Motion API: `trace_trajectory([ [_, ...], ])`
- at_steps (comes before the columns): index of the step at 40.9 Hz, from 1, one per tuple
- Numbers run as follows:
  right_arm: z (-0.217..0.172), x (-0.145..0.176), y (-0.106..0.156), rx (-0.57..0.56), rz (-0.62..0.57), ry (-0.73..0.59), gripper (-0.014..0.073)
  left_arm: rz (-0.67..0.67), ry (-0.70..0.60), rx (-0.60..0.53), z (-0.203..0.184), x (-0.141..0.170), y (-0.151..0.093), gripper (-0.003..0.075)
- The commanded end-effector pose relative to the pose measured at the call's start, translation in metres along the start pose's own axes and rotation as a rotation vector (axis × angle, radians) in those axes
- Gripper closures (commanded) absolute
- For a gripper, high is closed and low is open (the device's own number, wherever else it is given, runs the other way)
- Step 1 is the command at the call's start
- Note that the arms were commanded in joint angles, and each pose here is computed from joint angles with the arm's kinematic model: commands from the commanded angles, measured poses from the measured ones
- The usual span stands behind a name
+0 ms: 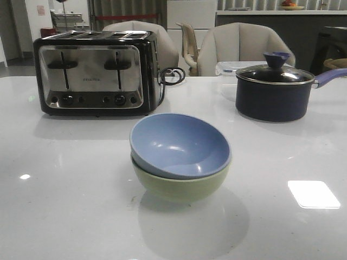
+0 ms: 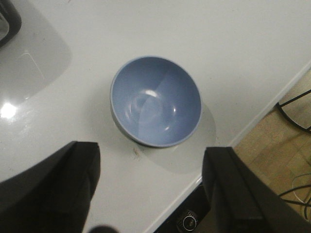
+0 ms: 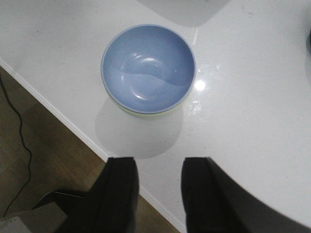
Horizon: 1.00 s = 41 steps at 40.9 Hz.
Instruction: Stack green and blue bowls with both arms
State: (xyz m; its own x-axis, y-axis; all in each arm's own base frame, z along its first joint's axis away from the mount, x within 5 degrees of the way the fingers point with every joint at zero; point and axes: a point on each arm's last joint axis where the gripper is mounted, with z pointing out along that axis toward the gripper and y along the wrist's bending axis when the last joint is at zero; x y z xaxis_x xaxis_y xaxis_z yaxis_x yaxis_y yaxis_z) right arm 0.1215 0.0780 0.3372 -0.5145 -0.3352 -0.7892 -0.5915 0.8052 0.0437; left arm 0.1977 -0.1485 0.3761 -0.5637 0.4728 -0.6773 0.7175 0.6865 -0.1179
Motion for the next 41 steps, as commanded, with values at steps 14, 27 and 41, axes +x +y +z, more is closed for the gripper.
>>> trace_trajectory([
  [14,-0.008,-0.012,0.0,0.006,0.004,-0.091,0.0232,0.056,-0.237,-0.056,-0.062,0.075,-0.023,0.0211],
  [27,-0.008,-0.012,0.0,0.007,0.002,-0.088,0.0246,0.089,-0.271,-0.093,-0.073,0.105,-0.026,0.0233],
  [41,-0.007,-0.011,-0.002,0.026,-0.02,-0.077,0.0547,0.092,-0.282,-0.104,-0.072,0.102,-0.025,0.0561],
])
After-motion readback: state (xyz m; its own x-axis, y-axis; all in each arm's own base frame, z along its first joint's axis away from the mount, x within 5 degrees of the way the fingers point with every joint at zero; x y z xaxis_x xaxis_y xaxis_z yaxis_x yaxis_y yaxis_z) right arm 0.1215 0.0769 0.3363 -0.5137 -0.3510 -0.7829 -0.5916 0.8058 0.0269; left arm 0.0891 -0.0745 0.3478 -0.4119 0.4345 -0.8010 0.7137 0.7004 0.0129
